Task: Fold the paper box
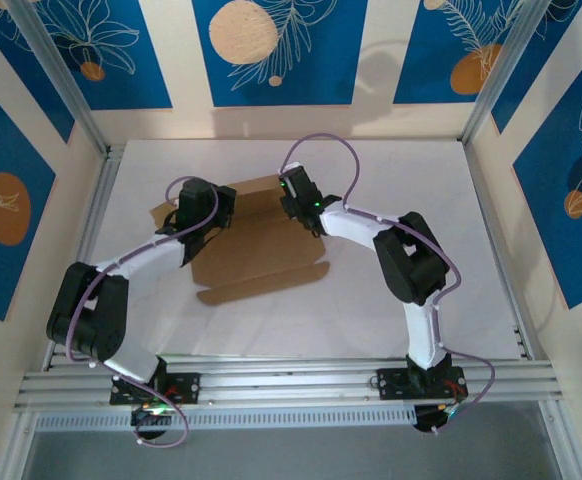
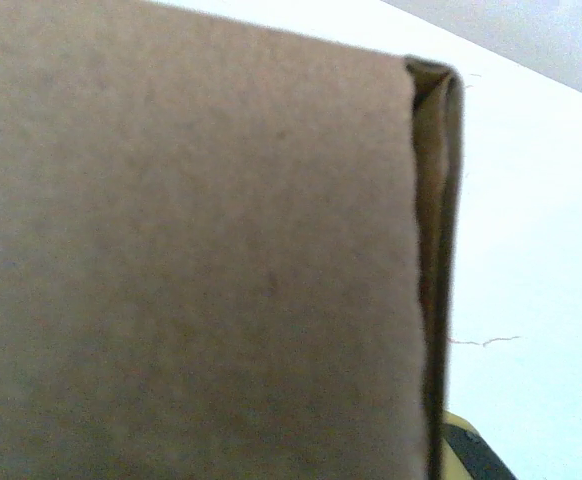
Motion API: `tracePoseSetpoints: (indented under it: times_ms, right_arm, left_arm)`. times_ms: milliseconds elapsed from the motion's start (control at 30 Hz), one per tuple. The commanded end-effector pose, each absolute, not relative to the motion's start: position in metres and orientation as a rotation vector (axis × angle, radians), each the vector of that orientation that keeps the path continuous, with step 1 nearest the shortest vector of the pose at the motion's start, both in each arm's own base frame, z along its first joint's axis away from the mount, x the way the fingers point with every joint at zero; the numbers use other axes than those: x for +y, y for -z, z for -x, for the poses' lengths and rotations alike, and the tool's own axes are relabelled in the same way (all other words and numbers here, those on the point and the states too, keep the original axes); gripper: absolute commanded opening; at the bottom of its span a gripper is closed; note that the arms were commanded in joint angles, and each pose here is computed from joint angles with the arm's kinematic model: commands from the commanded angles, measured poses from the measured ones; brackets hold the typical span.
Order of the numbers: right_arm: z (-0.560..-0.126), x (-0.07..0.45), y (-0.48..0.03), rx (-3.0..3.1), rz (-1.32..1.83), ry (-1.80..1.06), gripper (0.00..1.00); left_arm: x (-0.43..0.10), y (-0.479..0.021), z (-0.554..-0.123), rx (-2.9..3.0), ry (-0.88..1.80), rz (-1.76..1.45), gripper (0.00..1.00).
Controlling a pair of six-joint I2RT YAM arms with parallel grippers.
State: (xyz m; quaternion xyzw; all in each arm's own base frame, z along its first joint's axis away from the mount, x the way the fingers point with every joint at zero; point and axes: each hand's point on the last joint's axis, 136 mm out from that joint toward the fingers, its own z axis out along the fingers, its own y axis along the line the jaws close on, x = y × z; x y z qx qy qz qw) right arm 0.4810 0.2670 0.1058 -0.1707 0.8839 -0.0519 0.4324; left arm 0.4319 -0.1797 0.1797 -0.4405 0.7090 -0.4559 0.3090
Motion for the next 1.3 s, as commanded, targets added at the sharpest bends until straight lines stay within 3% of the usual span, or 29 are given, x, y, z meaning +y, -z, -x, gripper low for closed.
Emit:
tracePoseSetpoints:
  times_ms: [0, 133, 400, 800, 1267]
  right_arm:
    - [-0.481, 0.246, -0.086, 2.253, 0.409, 0.297, 0.06]
    - [-0.476, 0.255, -0.085, 2.273, 0.412, 0.208, 0.09]
    - [-0.422, 0.274, -0.11, 2.201, 0.622, -0.266, 0.35]
    - [-0.39, 0.259, -0.129, 2.076, 0.693, -0.462, 0.62]
    - [-0.375, 0.232, -0.16, 1.819, 0.627, -0.556, 0.63]
  left_arm:
    - [-0.208, -0.153, -0.397, 2.077, 1.243, 1.161, 0.04]
    - [-0.207, -0.157, -0.395, 2.073, 1.241, 1.173, 0.04]
    - [-0.2, -0.155, -0.385, 2.104, 1.198, 1.204, 0.04]
    - [-0.196, -0.144, -0.377, 2.161, 1.141, 1.165, 0.02]
    - [-0.197, -0.152, -0.379, 2.167, 1.144, 1.17, 0.02]
